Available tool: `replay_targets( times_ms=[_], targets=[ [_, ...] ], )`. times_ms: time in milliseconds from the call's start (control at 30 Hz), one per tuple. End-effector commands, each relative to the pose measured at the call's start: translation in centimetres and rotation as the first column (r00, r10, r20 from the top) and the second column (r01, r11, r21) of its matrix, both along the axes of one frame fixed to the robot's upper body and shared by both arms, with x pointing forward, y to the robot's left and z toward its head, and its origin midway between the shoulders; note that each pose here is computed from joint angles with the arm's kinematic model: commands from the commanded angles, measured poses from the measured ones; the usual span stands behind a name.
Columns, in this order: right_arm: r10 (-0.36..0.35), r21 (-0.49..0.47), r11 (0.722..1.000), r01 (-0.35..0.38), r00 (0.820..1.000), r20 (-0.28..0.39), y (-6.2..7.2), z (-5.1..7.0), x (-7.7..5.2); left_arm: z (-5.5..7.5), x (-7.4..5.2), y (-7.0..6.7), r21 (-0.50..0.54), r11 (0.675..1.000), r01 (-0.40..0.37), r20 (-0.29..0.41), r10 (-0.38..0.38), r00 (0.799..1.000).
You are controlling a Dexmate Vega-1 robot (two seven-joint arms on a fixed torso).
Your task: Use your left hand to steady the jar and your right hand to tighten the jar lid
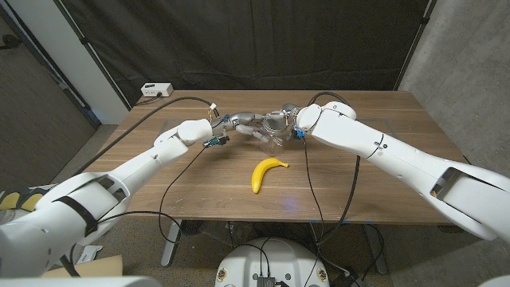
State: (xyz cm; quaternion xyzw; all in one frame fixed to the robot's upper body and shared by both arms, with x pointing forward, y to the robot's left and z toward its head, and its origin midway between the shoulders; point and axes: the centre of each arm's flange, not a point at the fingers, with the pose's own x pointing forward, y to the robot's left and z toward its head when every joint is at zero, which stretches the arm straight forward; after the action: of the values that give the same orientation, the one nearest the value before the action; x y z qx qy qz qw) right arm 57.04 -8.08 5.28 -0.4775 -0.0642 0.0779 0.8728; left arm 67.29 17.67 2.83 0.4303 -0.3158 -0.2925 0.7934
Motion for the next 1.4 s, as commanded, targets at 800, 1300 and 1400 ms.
replay_targets(
  times_ms=[800,1300,1400],
  targets=[
    [0.142,-0.33,0.943,-0.038,0.944,0.298,-1.9,5.9,-4.8,-0.8,-0.5,0.3,-0.084,0.995,-0.054,0.047,0.058,0.997],
    [0.135,-0.691,0.719,-0.073,0.99,0.036,0.8,7.7,-4.2,-0.8,-0.5,0.4,-0.084,0.995,-0.06,0.046,0.064,0.997],
    [0.087,-0.723,0.686,-0.085,0.996,-0.034,1.1,7.7,-3.9,-0.8,-0.5,0.4,-0.086,0.994,-0.062,0.048,0.067,0.997]
  ],
)
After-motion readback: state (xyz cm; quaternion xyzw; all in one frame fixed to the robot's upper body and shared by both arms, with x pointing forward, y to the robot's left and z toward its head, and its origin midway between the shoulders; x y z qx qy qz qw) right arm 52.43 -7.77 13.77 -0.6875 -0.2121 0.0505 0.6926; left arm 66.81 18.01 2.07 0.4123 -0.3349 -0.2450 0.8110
